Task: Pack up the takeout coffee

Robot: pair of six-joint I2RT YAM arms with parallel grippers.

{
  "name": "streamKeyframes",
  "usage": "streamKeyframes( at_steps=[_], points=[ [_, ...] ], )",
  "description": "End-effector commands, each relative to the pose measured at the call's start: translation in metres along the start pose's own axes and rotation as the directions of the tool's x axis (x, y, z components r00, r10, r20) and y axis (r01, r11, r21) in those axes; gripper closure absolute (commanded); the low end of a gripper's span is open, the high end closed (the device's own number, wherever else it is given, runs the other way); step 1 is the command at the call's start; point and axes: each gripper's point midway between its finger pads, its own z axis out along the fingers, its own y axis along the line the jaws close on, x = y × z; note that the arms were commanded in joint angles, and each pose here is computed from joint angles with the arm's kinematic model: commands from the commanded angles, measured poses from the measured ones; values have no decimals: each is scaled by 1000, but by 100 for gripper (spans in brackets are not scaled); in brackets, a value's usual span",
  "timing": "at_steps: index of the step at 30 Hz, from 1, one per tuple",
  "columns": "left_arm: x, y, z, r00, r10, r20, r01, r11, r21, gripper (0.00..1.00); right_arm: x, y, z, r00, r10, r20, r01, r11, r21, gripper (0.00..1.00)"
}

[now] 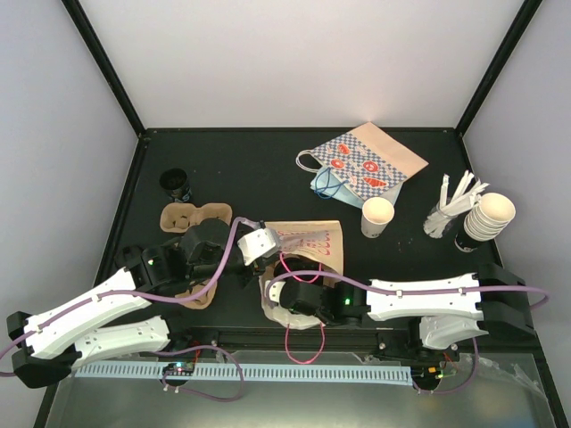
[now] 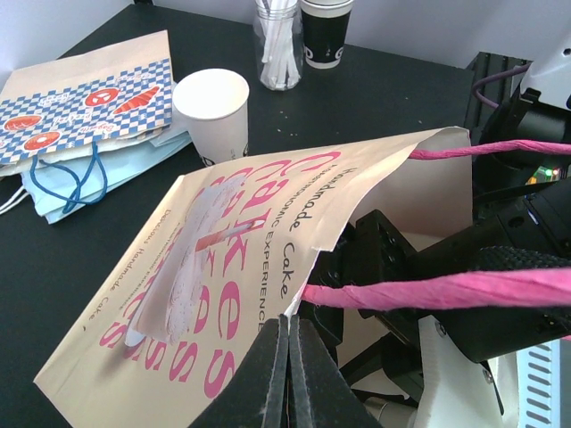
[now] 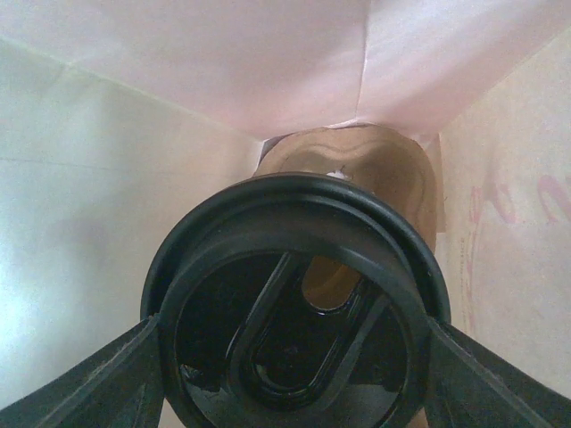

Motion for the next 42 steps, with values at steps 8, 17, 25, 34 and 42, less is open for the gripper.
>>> streamKeyframes(
  at_steps=[8, 17, 25, 34, 42],
  points=[
    [-27, -8, -9, 995, 14, 98, -18, 999, 37, 98, 0, -7, -11, 1000, 15, 11, -15, 1000, -12, 50],
    [-24, -11, -7, 996, 15, 84, -19, 998, 53, 99, 0, -14, -17, 1000, 24, 16, -24, 1000, 11, 50],
    [-24, -13, -8, 996, 17, 83, -23, 998, 64, 99, -6, -26, -26, 997, 44, 71, -48, 998, 48, 50],
    [-24, -19, -8, 996, 8, 83, -17, 995, 98, 98, -13, -37, -18, 997, 35, 75, -42, 995, 91, 50],
    [-30, -22, -13, 992, -2, 126, -12, 993, 114, 99, -15, -32, -5, 998, 6, 64, -11, 997, 79, 50]
  ],
)
